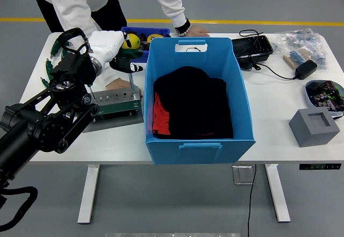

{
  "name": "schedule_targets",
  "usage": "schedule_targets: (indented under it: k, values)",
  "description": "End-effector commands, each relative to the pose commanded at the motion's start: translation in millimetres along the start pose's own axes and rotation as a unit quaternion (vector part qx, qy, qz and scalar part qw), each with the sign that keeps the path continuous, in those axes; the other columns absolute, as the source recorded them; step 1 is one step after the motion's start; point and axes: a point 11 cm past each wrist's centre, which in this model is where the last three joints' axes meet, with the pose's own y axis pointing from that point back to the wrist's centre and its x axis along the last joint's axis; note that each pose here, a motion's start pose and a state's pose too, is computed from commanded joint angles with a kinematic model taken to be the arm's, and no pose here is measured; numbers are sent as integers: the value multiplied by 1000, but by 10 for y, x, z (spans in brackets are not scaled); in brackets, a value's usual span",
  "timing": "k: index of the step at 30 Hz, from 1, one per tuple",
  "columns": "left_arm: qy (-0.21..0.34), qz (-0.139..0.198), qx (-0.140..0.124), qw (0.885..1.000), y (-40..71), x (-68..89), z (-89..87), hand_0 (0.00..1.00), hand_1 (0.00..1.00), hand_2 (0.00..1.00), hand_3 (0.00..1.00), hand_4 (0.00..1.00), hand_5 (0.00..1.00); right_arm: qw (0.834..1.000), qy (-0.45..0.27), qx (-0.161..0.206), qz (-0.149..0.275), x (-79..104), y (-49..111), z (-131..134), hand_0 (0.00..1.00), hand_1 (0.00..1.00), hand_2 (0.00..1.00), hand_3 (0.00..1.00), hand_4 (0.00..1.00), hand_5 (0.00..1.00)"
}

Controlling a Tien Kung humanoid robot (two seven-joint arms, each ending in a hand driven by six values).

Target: Lift tool from toolbox,place it in box,lift tool from toolbox,place it in box

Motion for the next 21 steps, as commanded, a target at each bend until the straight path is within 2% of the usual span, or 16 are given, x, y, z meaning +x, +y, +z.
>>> schedule_targets:
  k: [2, 3, 8, 9, 20, 21]
  values:
    - [-3, -1, 1, 1000, -2, 3, 4, 604, 562, 521, 623, 998, 565, 1000, 0, 0, 0, 0, 0, -2, 700, 689, 747, 595, 811, 707]
    - [-3, -2, 1, 1000, -2, 3, 7, 562, 553, 513, 611, 998, 587, 1000, 0, 0, 0, 1, 0, -2, 700, 688, 747, 596, 811, 707]
    - [-12, -9, 1, 1000, -2, -5, 35, 562, 553, 513, 611, 998, 587, 1000, -1, 2, 0, 3, -1, -15, 700, 688, 747, 596, 811, 707]
    - [-14, -12, 2, 1000, -3, -9, 39, 493, 538, 503, 580, 998, 607, 1000, -1, 2, 0, 4, -1, -17, 700, 688, 747, 595, 811, 708]
    - [-31, -35, 21, 999, -15, -48, -3, 467, 522, 484, 546, 998, 628, 1000, 1, 3, 0, 10, -2, -27, 700, 688, 747, 594, 810, 708]
    - [-31, -35, 22, 999, -15, -48, -4, 441, 478, 441, 507, 998, 636, 1000, 1, 3, 0, 10, -2, -27, 700, 688, 747, 594, 810, 708]
